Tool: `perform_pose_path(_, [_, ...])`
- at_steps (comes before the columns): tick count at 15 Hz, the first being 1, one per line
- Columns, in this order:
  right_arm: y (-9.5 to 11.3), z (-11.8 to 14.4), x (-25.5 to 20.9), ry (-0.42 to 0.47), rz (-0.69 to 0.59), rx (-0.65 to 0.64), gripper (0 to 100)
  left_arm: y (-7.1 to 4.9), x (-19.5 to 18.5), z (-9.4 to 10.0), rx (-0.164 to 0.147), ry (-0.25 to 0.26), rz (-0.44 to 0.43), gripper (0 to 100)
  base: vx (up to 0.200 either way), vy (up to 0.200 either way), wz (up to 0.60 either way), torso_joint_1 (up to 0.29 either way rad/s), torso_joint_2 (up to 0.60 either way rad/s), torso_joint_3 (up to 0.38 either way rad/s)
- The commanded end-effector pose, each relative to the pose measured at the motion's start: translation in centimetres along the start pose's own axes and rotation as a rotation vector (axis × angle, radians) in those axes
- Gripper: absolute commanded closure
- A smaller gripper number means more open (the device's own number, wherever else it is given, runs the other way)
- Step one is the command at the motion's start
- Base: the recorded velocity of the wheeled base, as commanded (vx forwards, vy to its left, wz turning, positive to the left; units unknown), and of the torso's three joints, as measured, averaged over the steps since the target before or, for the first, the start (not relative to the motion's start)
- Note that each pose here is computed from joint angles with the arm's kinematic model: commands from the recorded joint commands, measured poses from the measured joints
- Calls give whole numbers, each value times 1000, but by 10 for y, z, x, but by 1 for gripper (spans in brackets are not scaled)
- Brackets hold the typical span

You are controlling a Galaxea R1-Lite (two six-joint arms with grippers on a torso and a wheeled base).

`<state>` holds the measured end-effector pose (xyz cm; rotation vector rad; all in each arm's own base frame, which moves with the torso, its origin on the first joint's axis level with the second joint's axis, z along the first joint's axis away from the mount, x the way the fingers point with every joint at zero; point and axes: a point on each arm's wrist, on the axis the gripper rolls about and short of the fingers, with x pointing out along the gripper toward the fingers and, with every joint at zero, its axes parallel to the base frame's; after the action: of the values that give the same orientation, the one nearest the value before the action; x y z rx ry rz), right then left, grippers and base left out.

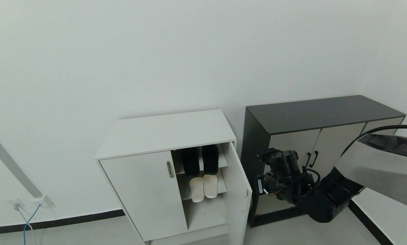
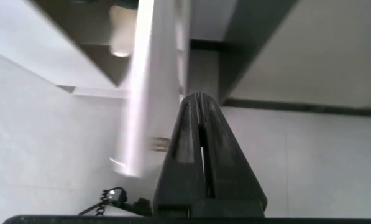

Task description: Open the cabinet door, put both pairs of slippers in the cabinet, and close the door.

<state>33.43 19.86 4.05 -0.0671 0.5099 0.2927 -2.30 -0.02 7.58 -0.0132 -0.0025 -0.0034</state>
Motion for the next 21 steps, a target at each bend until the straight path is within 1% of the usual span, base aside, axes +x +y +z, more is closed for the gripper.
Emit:
perform_pose_path(1, [5,5,-12,-26,26,-2,100,0,0,0,-1,1,0,100,0,0,0,0,0,0])
perform_pose_path(4, [9,4,-21,-84,52,-36,100,0,0,0,-1,1,0,100,0,0,0,0,0,0])
perform_pose_path(8, [21,1,-30,-85,83,-63,100,0,0,0,-1,1,0,100,0,0,0,0,0,0])
perform_pose_path(11, [25,0,-36,-83,103,-70,100,0,0,0,-1,1,0,100,0,0,600,4,1,2])
perform_pose_path(13, [25,-2,-39,-72,138,-72,100,0,0,0,-1,1,0,100,0,0,600,-5,-2,2])
perform_pose_path(15, [24,-3,-41,-80,172,-69,100,0,0,0,1,1,0,100,0,0,600,10,5,0])
perform_pose_path(18, [23,-8,-40,-89,198,-69,100,0,0,0,1,1,0,100,0,0,0,0,0,0])
perform_pose_path(21, [22,-16,-39,-63,194,-87,100,0,0,0,4,3,0,100,0,0,0,0,0,0])
